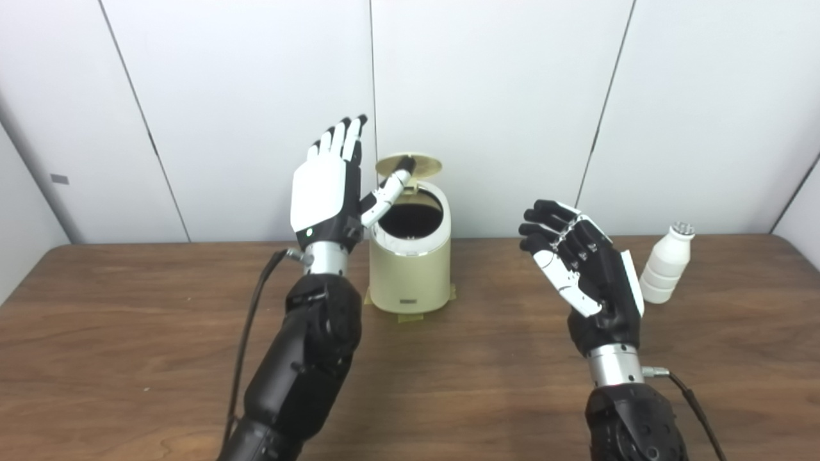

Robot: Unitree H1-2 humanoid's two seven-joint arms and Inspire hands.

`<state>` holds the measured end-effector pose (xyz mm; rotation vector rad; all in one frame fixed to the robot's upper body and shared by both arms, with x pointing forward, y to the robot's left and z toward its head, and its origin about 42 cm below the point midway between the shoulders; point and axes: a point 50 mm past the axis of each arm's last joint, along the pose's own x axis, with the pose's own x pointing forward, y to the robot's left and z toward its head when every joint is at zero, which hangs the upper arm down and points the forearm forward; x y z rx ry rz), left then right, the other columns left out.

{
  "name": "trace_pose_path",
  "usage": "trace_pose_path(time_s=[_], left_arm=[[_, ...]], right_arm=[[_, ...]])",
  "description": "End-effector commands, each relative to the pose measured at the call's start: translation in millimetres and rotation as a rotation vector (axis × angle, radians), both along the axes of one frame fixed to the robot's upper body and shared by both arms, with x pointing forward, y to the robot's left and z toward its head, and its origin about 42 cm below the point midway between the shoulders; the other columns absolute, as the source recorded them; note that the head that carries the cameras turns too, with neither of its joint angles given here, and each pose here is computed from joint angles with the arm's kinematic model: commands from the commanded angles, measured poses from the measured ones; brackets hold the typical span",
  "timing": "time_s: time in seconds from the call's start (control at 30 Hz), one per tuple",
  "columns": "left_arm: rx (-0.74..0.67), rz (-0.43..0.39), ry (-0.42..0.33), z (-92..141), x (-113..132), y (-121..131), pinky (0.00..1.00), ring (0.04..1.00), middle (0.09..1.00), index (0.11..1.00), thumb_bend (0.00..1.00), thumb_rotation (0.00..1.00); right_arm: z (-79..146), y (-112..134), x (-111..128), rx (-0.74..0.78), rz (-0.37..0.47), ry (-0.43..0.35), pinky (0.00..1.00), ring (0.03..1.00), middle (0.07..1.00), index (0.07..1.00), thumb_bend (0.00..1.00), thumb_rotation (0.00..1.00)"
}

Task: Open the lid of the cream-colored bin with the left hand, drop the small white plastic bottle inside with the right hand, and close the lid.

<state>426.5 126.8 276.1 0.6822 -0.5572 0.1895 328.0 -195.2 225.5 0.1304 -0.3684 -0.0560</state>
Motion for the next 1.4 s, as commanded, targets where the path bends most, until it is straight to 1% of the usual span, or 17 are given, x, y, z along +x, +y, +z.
trace_pose_path(time_s=[0.0, 0.07, 0.1, 0.13, 0.2, 0.3, 0.43, 0.5, 0.57, 0.73, 0.77, 0.87, 0.97, 1.03, 1.1, 1.23, 1.37], left_arm=[[-0.114, -0.100, -0.143, 33, -11, 2, 0.88, 0.942, 0.923, 0.901, 0.21, 1.00], [-0.203, -0.170, -0.147, 38, -22, 6, 0.85, 0.914, 0.899, 0.883, 0.20, 1.00], [-0.246, -0.192, -0.147, 40, -28, 9, 0.81, 0.889, 0.883, 0.868, 0.19, 0.97], [-0.273, -0.207, -0.147, 42, -32, 12, 0.77, 0.864, 0.865, 0.851, 0.18, 0.92], [-0.288, -0.201, -0.148, 43, -40, 19, 0.74, 0.851, 0.857, 0.841, 0.17, 0.89], [-0.302, -0.186, -0.150, 37, -49, 34, 0.74, 0.843, 0.844, 0.833, 0.16, 0.87], [-0.330, -0.237, -0.114, 25, -61, 51, 0.76, 0.852, 0.855, 0.844, 0.15, 0.89], [-0.345, -0.272, -0.086, 19, -68, 56, 0.76, 0.845, 0.850, 0.838, 0.15, 0.81], [-0.361, -0.293, -0.071, 15, -75, 59, 0.76, 0.837, 0.844, 0.831, 0.17, 0.77], [-0.414, -0.266, -0.043, 5, -91, 64, 0.73, 0.811, 0.827, 0.810, 0.20, 0.71], [-0.417, -0.257, -0.032, 1, -94, 65, 0.73, 0.811, 0.826, 0.810, 0.20, 0.70], [-0.421, -0.250, -0.014, -6, -99, 68, 0.74, 0.819, 0.834, 0.822, 0.21, 0.73], [-0.430, -0.255, 0.001, -15, -104, 71, 0.76, 0.828, 0.841, 0.828, 0.20, 0.75], [-0.423, -0.244, 0.011, -22, -106, 72, 0.76, 0.826, 0.839, 0.823, 0.20, 0.78], [-0.405, -0.231, 0.018, -27, -108, 73, 0.77, 0.831, 0.840, 0.823, 0.23, 0.81], [-0.380, -0.222, 0.017, -34, -109, 76, 0.77, 0.834, 0.841, 0.828, 0.27, 0.82], [-0.385, -0.218, 0.028, -40, -111, 78, 0.79, 0.843, 0.844, 0.832, 0.31, 0.82]], right_arm=[[23, 4, 4, 0.006, 0.018, -0.098, 0.61, 0.663, 0.680, 0.663, 0.36, 0.29], [22, 4, 4, 0.005, 0.018, -0.099, 0.61, 0.662, 0.679, 0.663, 0.37, 0.30], [23, 4, 4, 0.005, 0.018, -0.098, 0.60, 0.660, 0.678, 0.662, 0.37, 0.30], [23, 4, 4, 0.006, 0.017, -0.098, 0.60, 0.660, 0.678, 0.663, 0.37, 0.31], [23, 4, 3, 0.012, 0.021, -0.099, 0.60, 0.661, 0.679, 0.663, 0.37, 0.32], [25, 5, 0, 0.017, 0.027, -0.103, 0.60, 0.655, 0.674, 0.662, 0.37, 0.32], [25, 4, -1, 0.022, 0.017, -0.107, 0.60, 0.657, 0.672, 0.662, 0.37, 0.30], [26, 3, -1, 0.023, 0.008, -0.120, 0.59, 0.656, 0.668, 0.658, 0.36, 0.27], [28, 3, 0, 0.015, 0.005, -0.137, 0.60, 0.656, 0.666, 0.657, 0.34, 0.27], [35, -2, 2, -0.015, -0.021, -0.163, 0.61, 0.663, 0.671, 0.661, 0.35, 0.30], [41, -3, 3, -0.033, -0.026, -0.190, 0.61, 0.663, 0.669, 0.660, 0.35, 0.31], [56, -5, 4, -0.066, -0.055, -0.258, 0.61, 0.675, 0.686, 0.678, 0.44, 0.32], [71, -12, 7, -0.124, -0.138, -0.350, 0.63, 0.704, 0.715, 0.708, 0.62, 0.31], [75, -29, 16, -0.201, -0.216, -0.406, 0.64, 0.716, 0.736, 0.737, 0.76, 0.39], [78, -46, 24, -0.257, -0.264, -0.444, 0.66, 0.738, 0.756, 0.769, 0.84, 0.47], [92, -67, 33, -0.297, -0.323, -0.484, 0.68, 0.743, 0.764, 0.782, 0.84, 0.46], [109, -74, 34, -0.268, -0.367, -0.481, 0.64, 0.745, 0.764, 0.774, 0.86, 0.41]])
